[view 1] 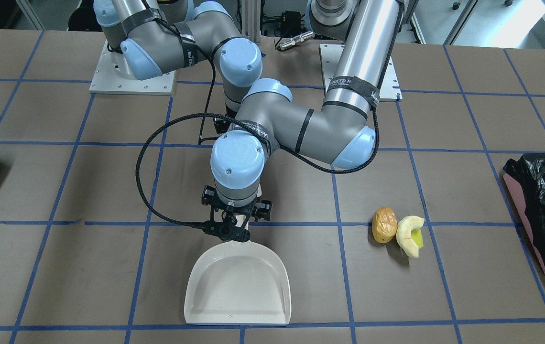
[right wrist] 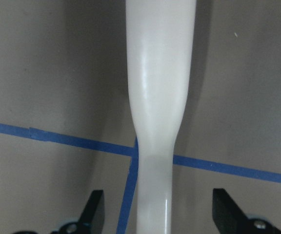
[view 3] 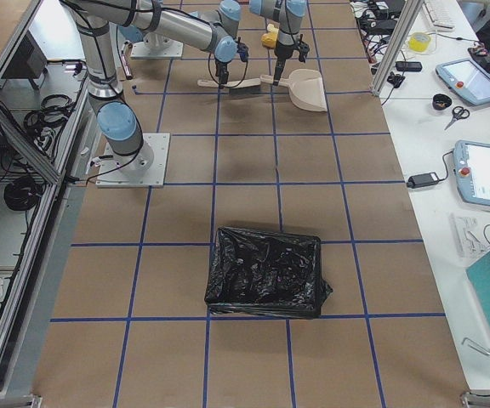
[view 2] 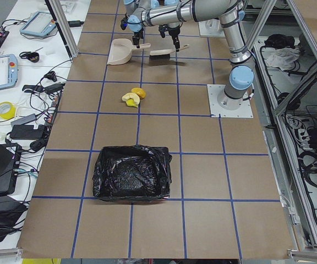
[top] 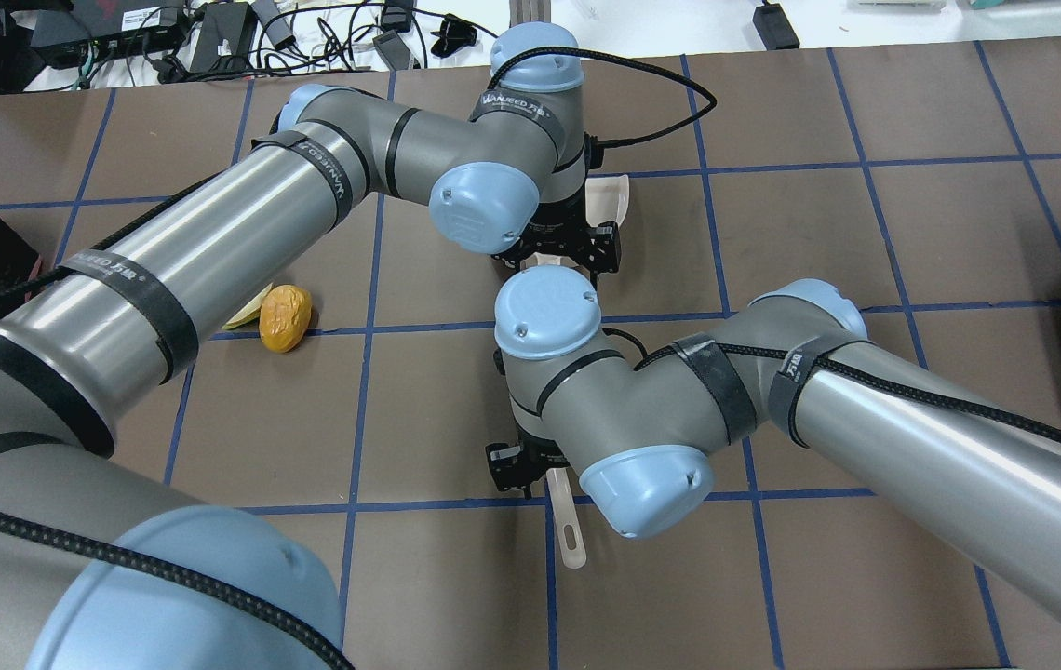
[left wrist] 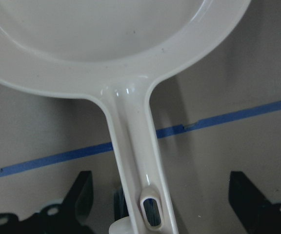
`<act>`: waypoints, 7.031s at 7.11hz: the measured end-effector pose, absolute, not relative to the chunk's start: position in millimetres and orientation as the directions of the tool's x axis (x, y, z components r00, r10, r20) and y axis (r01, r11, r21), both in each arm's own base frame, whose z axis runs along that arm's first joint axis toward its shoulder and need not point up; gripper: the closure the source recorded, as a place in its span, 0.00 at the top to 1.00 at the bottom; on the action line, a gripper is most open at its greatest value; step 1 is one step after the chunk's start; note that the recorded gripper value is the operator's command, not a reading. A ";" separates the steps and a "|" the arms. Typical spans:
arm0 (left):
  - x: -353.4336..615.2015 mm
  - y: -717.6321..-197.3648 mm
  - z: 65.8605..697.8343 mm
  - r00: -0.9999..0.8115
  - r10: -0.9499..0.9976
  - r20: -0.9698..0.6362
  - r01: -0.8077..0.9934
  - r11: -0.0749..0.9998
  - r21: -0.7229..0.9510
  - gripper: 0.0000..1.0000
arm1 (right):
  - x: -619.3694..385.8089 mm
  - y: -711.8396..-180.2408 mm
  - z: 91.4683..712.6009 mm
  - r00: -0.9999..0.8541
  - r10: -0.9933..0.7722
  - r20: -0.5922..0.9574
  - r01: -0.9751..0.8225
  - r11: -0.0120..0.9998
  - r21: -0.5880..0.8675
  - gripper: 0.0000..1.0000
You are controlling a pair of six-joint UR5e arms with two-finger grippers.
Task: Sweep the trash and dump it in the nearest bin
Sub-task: 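Lift the dustpan with left gripper while right lifts the white brush, then lower dustpan beside sponge and lump while right brings brush behind them, then sweep the yellow sponge and brown lump into the dustpan with right brush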
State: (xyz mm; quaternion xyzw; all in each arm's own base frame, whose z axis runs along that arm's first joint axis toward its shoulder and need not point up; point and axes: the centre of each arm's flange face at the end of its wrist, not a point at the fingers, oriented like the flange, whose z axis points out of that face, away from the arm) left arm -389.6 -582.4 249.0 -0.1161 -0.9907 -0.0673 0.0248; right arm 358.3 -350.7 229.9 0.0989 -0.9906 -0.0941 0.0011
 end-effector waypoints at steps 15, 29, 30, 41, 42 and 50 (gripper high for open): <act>-383.2 -586.4 269.0 -0.972 0.217 0.092 0.228 0.966 0.123 0.00 | 361.9 -355.6 245.1 -0.984 -0.179 0.007 -0.175 0.966 0.189 0.00; 209.6 -624.6 435.9 -0.531 0.847 0.001 0.844 0.529 0.083 0.00 | 420.3 -440.8 280.8 -0.994 -0.110 -0.007 -0.110 0.989 0.103 0.00; 254.3 -615.2 427.5 -0.456 0.890 -0.013 0.886 0.456 0.084 0.00 | 437.6 -447.3 279.7 -0.994 -0.107 -0.012 -0.108 0.990 0.091 0.00; 292.2 -580.2 300.7 0.089 0.994 0.056 0.996 -0.088 -0.025 0.00 | 631.9 -458.3 219.2 -0.990 0.103 -0.096 0.086 0.982 0.168 0.00; 292.9 -581.0 296.6 0.090 0.994 0.061 0.996 -0.088 -0.026 0.00 | 643.7 -459.9 210.6 -0.989 0.106 -0.107 0.086 0.980 0.179 0.00; 297.4 -583.2 277.7 0.076 0.992 0.096 0.997 -0.074 -0.027 0.00 | 697.1 -488.8 211.4 -0.963 0.125 -0.241 0.071 0.973 0.218 0.00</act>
